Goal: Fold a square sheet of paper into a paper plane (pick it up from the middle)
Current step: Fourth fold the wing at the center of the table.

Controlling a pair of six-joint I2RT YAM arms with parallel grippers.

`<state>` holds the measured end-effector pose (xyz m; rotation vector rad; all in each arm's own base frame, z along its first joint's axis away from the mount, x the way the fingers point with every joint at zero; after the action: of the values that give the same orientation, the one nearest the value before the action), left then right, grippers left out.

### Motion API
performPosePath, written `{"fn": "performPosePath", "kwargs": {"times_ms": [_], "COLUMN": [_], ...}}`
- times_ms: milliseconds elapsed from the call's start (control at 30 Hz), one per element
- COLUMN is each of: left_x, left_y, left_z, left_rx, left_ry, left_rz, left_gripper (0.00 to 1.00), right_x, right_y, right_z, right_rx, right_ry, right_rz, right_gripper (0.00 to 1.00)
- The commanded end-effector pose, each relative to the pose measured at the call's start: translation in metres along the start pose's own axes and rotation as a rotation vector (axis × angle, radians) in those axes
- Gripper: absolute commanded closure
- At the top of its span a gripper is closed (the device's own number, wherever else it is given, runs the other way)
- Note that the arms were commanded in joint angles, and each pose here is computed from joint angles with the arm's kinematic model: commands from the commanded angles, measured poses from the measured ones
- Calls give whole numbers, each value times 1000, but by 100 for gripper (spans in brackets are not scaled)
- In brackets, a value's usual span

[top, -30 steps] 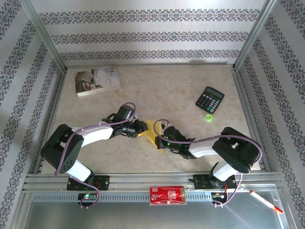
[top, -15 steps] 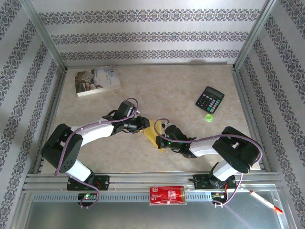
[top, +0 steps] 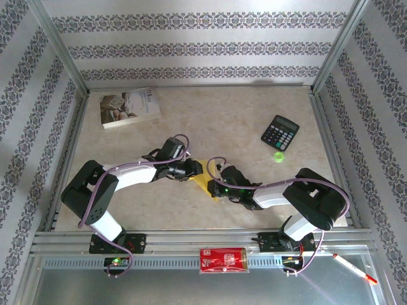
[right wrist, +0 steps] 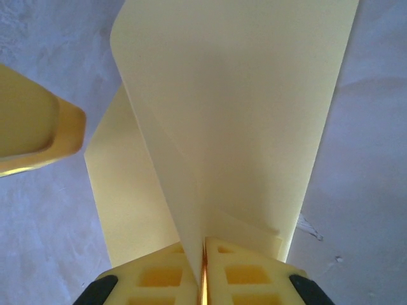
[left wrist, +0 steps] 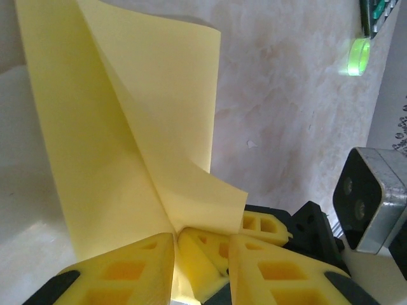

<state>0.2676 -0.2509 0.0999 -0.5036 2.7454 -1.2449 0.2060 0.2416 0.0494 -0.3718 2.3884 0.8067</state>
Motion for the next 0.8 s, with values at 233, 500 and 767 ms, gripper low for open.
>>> {"fn": "performPosePath", "kwargs": {"times_ms": [233, 500, 767], "left_x": [-1, -1, 0], "left_y": [-16, -19, -19], "left_z": [18, 25, 34], "left_rx": [72, 77, 62], "left_ry": [31, 56, 88], "left_rz": [17, 27, 31], "left_gripper": [73, 72, 72], "right_x": [16, 15, 15], "right_y": [-14, -13, -12], "right_z": [2, 3, 4], "right_rx": [38, 32, 28], "right_ry": [50, 50, 56], "right_rz": [28, 25, 21], "right_gripper": [89, 88, 85]}}
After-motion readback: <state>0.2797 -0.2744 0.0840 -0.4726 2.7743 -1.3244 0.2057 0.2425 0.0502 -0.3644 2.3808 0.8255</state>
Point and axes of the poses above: each hand's point on the last joint's axis, 136 mm out from that joint toward the fingers, its own z axis out along the fingers, its own y axis along the line the jaws close on, x = y × z, the point moved 5 cm from there along -z, back along the fingers, and after that the axes turned 12 degrees about -z, right-handed, at the moved point
